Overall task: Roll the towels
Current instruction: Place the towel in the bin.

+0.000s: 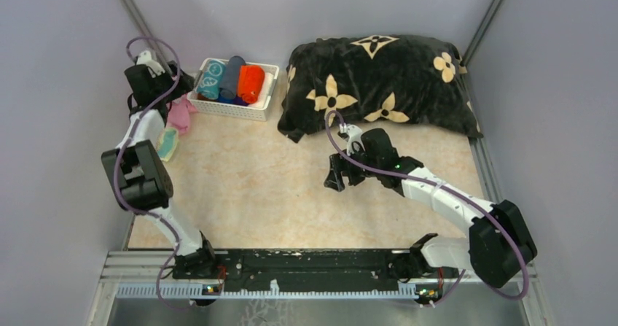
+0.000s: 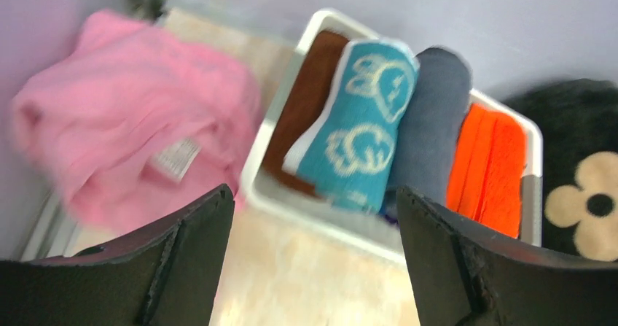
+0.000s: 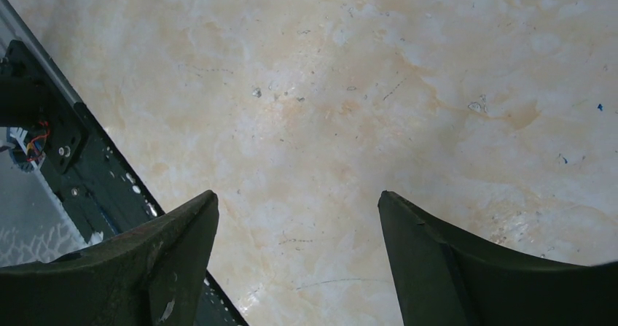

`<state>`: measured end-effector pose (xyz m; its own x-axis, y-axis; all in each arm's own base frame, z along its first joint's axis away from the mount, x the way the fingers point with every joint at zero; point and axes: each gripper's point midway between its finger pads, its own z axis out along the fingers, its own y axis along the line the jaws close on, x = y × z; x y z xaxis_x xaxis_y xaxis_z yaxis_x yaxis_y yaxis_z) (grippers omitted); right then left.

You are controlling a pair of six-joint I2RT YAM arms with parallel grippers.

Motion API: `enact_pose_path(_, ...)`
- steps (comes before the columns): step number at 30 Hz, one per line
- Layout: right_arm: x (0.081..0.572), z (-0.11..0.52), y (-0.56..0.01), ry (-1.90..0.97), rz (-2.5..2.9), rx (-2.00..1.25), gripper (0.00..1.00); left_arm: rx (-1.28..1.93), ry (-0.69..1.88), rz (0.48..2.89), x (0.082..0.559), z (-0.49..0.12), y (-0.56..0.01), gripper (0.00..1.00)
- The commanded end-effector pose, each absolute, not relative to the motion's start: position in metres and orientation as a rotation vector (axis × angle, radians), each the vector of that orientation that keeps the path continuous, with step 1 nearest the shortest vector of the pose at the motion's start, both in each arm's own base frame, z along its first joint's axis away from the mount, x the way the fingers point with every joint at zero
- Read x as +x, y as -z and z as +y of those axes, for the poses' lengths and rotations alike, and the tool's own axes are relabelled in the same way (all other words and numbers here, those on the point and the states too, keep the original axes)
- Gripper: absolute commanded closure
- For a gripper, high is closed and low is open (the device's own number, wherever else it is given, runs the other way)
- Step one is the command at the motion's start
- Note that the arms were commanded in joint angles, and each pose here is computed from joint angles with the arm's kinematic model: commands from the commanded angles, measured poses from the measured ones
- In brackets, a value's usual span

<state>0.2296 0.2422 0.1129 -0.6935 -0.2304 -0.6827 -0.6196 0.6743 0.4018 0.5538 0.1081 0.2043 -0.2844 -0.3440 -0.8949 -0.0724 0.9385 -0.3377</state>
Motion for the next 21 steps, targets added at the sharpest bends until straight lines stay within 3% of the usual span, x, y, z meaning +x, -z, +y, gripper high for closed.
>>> enact_pose_path(1, 0.234, 0.238, -0.130, -0.830, 2.183, -0.658, 0.19, -0.489, -0.005, 1.771, 0.501, 0.154, -0.211, 0.14)
enact_pose_path(6, 0.231, 0.237, -0.130, -0.836, 2.164, -0.670, 0.19, -0.709, -0.122, 1.804, 0.448, 0.187, -0.172, 0.16)
enact_pose_path(13, 0.227, 0.235, -0.135, -0.844, 2.139, -0.661, 0.19, -0.933, -0.184, 2.015, 0.423, 0.209, -0.085, 0.22)
enact_pose_path(17, 0.225, 0.234, -0.137, -0.848, 2.131, -0.658, 0.19, -1.007, -0.112, 2.175, 0.415, 0.195, -0.033, 0.31)
enact_pose_path(21, 0.224, 0.234, -0.141, -0.848, 2.112, -0.662, 0.19, -1.058, 0.013, 2.300, 0.408, 0.173, 0.000, 0.51)
